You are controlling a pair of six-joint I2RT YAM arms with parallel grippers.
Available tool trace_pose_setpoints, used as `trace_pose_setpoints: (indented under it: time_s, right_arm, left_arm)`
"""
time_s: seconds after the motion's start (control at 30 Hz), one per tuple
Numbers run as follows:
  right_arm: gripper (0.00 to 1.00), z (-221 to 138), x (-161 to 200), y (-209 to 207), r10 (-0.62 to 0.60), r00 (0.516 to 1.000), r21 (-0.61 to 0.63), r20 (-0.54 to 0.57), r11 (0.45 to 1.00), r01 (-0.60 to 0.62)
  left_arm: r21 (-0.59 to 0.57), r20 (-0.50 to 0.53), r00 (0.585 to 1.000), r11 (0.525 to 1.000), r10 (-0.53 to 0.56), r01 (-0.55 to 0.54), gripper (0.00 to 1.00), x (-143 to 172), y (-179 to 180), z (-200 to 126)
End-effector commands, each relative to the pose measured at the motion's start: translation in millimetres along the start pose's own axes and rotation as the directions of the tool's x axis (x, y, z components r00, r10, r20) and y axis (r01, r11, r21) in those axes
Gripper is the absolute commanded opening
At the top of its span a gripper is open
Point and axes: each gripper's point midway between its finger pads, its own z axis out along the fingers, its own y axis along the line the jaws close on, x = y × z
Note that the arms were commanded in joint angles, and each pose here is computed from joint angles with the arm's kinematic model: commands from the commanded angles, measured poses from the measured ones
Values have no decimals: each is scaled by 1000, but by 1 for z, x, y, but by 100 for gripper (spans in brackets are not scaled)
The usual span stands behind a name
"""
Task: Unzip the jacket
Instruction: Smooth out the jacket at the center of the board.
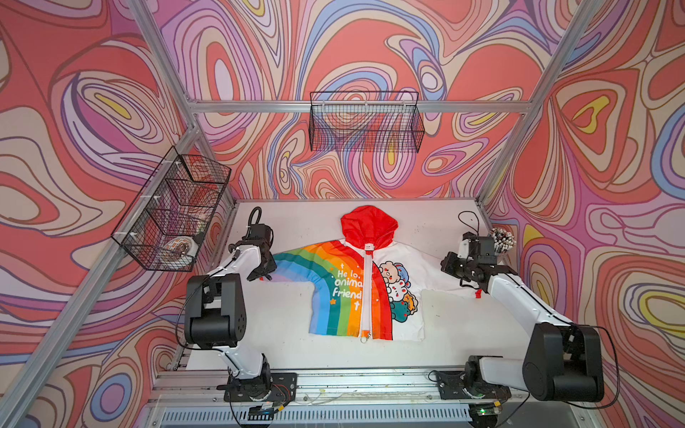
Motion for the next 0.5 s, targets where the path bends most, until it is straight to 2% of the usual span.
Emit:
trace_pose_setpoints:
  time_s: [0.0,0.2,0.47]
  right_arm:
    - [12,-4,-1,20,-25,1000,-109,15,994,26]
    - [12,2,7,32,-39,999,-173,-17,984,35]
    - [12,12,30,65,-107,989,-265,-102,961,77]
  left_arm:
    - [9,-64,998,1000,23,-22,48,6,-1,7]
    - [27,-109,993,999,34,-31,47,5,-8,19]
    - [6,-153,987,999,45,-44,38,6,-8,33]
